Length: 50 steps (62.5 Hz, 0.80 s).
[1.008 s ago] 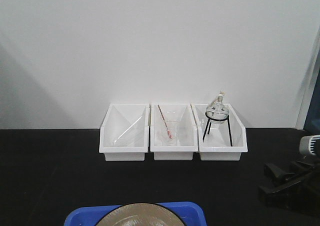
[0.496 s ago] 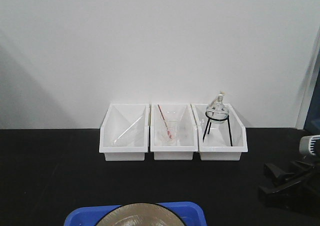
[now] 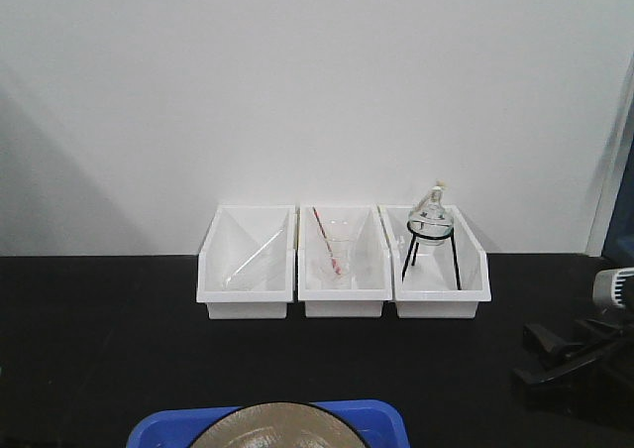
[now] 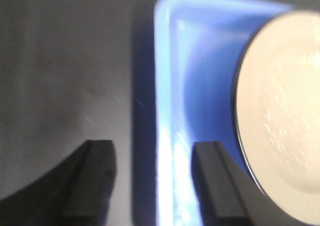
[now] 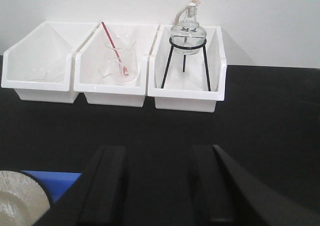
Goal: Place disk in tray to left cabinet
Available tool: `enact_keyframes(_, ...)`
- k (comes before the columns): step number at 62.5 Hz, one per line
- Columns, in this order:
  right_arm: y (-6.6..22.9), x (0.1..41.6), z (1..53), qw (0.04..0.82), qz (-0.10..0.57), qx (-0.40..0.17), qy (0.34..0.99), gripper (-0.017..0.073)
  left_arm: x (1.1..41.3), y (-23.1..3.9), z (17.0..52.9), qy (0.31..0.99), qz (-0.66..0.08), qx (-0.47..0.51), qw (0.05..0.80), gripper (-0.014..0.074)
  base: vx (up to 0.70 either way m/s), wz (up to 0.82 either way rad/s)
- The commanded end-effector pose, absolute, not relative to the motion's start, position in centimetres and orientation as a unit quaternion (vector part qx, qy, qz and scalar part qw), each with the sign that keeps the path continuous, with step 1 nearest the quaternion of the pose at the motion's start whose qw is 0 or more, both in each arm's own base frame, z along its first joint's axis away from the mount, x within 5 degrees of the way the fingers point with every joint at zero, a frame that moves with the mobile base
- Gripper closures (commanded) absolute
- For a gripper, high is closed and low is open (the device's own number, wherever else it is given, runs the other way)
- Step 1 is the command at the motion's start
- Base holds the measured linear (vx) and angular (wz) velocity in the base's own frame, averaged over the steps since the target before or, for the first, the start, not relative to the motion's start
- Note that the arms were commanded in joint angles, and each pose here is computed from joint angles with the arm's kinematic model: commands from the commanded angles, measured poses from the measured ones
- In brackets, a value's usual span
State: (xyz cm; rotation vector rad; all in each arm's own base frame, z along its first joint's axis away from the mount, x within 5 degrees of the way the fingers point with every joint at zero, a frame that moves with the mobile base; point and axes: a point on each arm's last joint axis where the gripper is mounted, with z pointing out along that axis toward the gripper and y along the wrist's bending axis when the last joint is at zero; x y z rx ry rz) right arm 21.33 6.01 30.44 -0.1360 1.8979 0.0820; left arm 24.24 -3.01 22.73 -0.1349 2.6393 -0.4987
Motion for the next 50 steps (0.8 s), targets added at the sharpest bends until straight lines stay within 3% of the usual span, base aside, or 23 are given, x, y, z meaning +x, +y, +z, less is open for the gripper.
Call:
enact_keyframes(1,6.0,21.2,31.7,0.597,0.043,-0.060,0.799,0.0213,25.6,-3.4,23.3,0.947,-0.201,-0.048,0.244,0.0067,0.00,0.00)
enact_keyframes(26,5.8,21.3,31.7,0.597,0.032,-0.052,0.800,0.0213,29.3,-3.7,23.8,0.946,-0.202,-0.028,0.253,0.0071,0.00,0.00)
enact_keyframes(50,5.3,21.3,31.6,0.595,0.012,-0.037,0.803,0.0213,30.1,-6.9,19.8,0.968,-0.170,0.053,0.175,0.0120,0.00,0.00)
